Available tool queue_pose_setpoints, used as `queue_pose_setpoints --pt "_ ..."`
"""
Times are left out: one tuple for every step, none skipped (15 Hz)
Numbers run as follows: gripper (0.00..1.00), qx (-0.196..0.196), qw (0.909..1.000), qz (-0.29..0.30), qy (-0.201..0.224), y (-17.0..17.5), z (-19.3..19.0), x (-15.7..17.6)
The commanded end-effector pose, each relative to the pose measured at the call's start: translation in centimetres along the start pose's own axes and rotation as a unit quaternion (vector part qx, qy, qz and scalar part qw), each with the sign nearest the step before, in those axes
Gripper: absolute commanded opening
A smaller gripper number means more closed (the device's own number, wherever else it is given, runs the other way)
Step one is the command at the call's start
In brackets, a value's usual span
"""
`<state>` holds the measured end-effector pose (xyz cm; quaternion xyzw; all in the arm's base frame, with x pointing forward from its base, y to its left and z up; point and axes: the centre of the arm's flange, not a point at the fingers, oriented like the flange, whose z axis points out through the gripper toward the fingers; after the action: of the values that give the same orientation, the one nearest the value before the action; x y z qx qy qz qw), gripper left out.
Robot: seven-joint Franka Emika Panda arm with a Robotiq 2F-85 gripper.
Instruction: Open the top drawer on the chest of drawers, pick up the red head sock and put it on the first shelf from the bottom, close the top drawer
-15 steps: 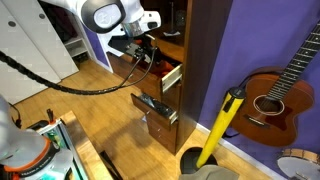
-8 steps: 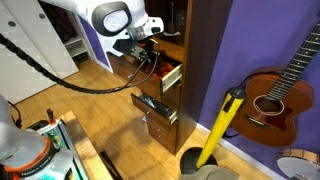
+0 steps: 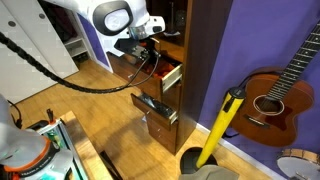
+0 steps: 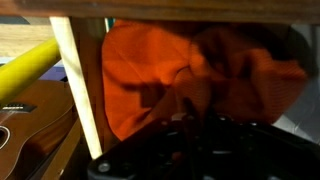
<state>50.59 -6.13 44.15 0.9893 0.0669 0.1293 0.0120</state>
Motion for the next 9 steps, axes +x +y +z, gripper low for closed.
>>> queue_pose_setpoints --pt "0.03 0.009 1.0 -0.001 0.004 1.0 -1.1 -0.9" --pt "0.02 0.012 0.9999 -0.001 0.007 1.2 -1.8 -1.2" --pt "0.02 0.013 0.9999 0.0 0.01 1.4 -2.4 -1.4" --pt "0.02 0.015 0.9998 0.001 0.014 1.7 -3.2 -1.7" --pt "0.02 0.019 0.9997 0.003 0.016 1.9 -3.9 -2.0" --pt "0.02 0.022 0.9996 0.005 0.019 2.1 -4.7 -2.2" --pt "0.02 0.028 0.9994 0.007 0.02 2.2 -5.6 -2.6" --pt "0.02 0.032 0.9991 0.008 0.025 2.3 -6.4 -2.8" --pt "0.02 0.035 0.9989 0.008 0.031 2.4 -7.2 -3.0"
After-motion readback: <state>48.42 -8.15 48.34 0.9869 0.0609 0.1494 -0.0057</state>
